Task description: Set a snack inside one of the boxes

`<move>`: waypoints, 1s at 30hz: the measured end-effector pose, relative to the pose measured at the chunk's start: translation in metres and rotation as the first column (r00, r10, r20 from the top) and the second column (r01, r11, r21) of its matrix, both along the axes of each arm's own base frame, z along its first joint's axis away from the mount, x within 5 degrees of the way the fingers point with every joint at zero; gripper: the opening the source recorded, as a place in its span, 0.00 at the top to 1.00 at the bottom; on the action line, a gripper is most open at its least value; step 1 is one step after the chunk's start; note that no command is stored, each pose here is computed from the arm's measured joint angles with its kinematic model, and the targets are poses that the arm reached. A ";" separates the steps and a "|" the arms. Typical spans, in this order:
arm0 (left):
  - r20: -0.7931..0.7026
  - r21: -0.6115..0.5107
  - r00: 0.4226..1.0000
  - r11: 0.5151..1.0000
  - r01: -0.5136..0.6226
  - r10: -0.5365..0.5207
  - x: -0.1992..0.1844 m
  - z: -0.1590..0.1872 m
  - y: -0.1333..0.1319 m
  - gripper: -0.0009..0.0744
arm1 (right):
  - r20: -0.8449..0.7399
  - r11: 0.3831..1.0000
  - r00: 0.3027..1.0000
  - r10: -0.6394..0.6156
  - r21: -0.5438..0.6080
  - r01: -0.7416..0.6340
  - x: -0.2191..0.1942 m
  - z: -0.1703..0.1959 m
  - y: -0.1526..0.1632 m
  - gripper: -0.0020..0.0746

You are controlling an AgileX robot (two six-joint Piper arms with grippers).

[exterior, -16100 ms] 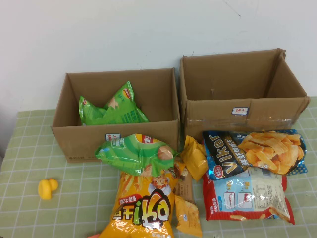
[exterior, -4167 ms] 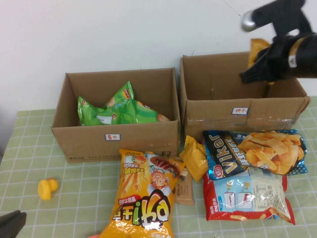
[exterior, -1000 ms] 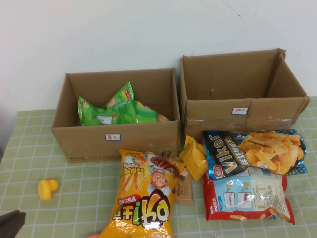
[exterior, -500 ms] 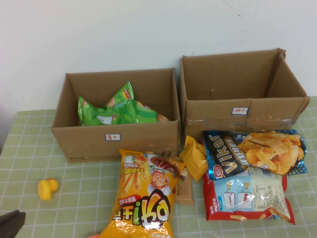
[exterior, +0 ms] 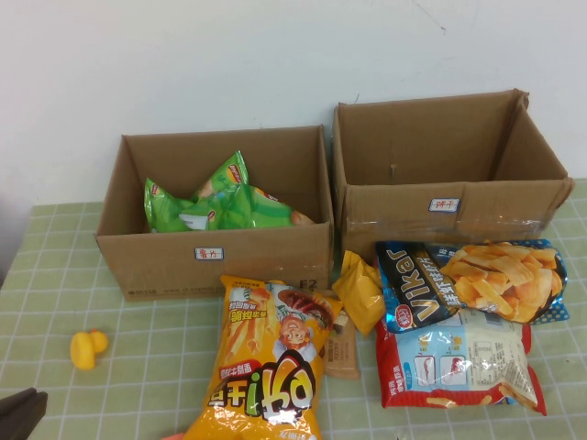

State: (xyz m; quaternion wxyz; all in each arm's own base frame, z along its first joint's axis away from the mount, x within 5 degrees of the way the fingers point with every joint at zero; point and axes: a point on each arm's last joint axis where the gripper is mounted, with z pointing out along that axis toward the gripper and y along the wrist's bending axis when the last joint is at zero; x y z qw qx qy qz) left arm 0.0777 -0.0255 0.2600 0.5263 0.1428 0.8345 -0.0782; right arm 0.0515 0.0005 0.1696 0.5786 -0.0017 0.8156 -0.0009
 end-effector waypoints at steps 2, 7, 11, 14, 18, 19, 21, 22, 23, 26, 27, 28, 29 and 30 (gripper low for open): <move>0.000 0.000 1.000 1.000 0.000 0.000 0.000 0.000 0.000 0.99 | -0.001 1.000 1.000 0.000 0.000 0.000 0.000 0.000 0.000 0.98; 0.000 0.000 1.000 1.000 0.000 0.000 0.000 0.000 0.000 0.99 | -0.001 1.000 1.000 0.000 0.000 0.000 0.000 0.000 0.000 0.98; 0.000 0.000 1.000 1.000 0.000 0.000 0.000 0.000 0.000 0.99 | -0.004 1.000 1.000 0.000 0.000 0.000 0.000 0.000 0.000 0.98; -0.018 0.005 1.000 1.000 0.000 0.000 0.000 -0.006 0.000 0.99 | -0.004 1.000 1.000 0.000 0.000 0.000 0.000 0.000 0.000 0.98; -0.023 0.129 1.000 0.992 -0.009 0.012 0.001 -0.022 0.006 0.99 | -0.005 1.000 1.000 0.000 0.000 0.000 0.000 0.000 0.000 0.98; -0.009 0.164 1.000 0.986 -0.014 0.016 0.001 -0.026 0.008 0.99 | -0.005 1.000 1.000 0.000 0.000 0.000 0.000 0.000 0.000 0.98; 0.037 0.196 0.999 0.980 -0.031 0.025 0.000 -0.034 0.011 0.99 | -0.006 1.000 1.000 0.000 0.000 0.000 0.000 -0.001 0.000 0.98; 0.074 0.193 0.997 0.980 -0.045 0.031 -0.001 -0.036 0.012 0.99 | -0.006 1.000 1.000 0.000 0.000 0.000 0.000 -0.001 0.000 0.98; 0.110 0.189 0.993 0.980 -0.062 0.041 -0.002 -0.037 0.013 0.99 | -0.006 1.000 1.000 0.000 0.000 0.000 0.000 -0.001 0.000 0.98; 0.260 0.150 0.962 0.981 -0.122 0.080 -0.005 -0.041 0.016 0.99 | -0.006 1.000 1.000 0.000 0.000 0.000 0.000 -0.001 0.000 0.98; 0.307 0.135 0.947 0.981 -0.138 0.091 -0.006 -0.042 0.017 0.99 | -0.006 1.000 1.000 0.000 0.000 0.000 0.000 -0.001 0.000 0.98; 0.348 0.122 0.931 0.980 -0.158 0.107 -0.008 -0.044 0.018 0.99 | -0.007 1.000 1.000 0.000 0.000 0.000 0.000 -0.001 0.000 0.98; 0.381 0.104 0.916 0.979 -0.177 0.125 -0.009 -0.047 0.019 0.99 | -0.007 1.000 1.000 0.000 0.000 0.000 0.000 -0.001 0.000 0.98; 0.405 0.086 0.903 0.978 -0.192 0.142 -0.011 -0.049 0.020 0.99 | -0.007 1.000 1.000 0.000 0.000 0.000 0.000 -0.001 0.000 0.98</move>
